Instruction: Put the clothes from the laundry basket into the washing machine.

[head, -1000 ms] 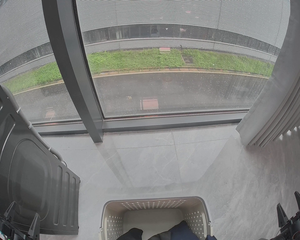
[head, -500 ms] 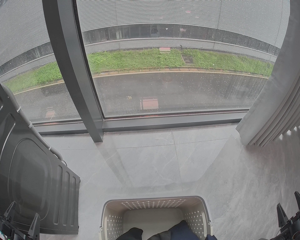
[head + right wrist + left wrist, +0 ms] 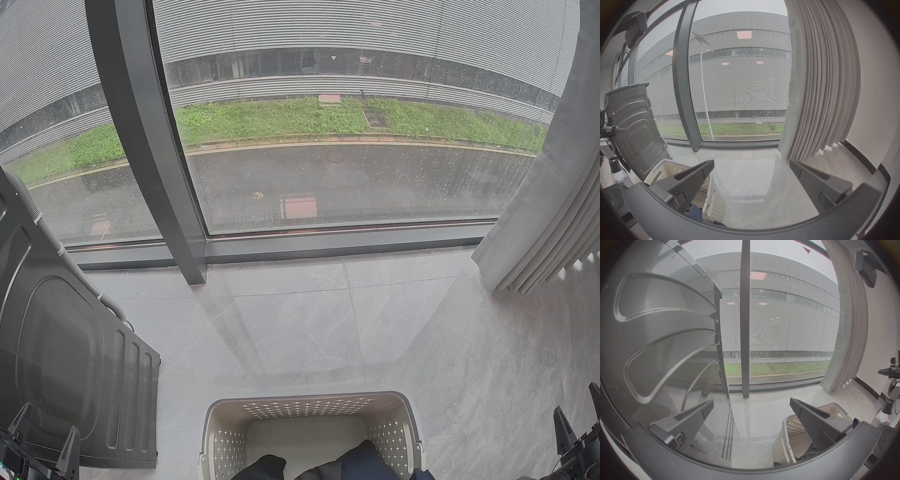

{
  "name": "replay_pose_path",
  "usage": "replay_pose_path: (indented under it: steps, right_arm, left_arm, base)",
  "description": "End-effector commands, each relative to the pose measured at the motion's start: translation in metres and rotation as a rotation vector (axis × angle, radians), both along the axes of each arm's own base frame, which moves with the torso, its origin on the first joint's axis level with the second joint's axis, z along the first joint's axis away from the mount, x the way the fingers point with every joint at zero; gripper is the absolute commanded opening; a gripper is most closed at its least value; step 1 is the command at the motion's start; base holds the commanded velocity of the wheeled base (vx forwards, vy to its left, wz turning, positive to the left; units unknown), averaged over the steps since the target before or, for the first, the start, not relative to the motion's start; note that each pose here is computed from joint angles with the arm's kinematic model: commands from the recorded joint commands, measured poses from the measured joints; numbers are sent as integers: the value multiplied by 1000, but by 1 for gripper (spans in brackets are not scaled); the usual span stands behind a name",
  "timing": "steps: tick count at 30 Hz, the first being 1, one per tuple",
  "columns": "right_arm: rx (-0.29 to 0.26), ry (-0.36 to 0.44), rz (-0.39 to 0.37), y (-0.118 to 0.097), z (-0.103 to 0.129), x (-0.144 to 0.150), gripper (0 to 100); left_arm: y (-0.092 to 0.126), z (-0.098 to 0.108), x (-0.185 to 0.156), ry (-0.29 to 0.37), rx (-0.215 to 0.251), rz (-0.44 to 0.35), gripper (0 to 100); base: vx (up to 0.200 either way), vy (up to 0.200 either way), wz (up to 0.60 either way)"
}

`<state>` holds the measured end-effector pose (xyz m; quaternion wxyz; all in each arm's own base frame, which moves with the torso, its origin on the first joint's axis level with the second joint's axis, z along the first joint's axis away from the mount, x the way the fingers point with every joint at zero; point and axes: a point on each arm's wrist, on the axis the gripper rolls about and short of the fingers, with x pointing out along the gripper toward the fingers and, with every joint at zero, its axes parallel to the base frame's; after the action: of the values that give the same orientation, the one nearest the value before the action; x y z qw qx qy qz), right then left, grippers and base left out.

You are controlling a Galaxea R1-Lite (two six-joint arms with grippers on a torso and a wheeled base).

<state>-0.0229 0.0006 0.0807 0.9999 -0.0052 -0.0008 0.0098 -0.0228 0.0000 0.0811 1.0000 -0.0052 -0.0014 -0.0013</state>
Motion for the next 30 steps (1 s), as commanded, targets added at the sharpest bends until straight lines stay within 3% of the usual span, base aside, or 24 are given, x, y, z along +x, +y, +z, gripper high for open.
replay_pose_path:
  steps: [1,17,30]
  right_arm:
    - [0,5,0,0,-5,0,100]
    - [0,5,0,0,-5,0,100]
    - [0,5,0,0,-5,0,100]
  left_arm:
    - [0,-5,0,0,0,-1,100]
    - [0,-5,0,0,-2,1,100]
    - [0,-5,0,0,-2,1,100]
  base:
    - [0,0,0]
    - [0,0,0]
    - [-200,0,0]
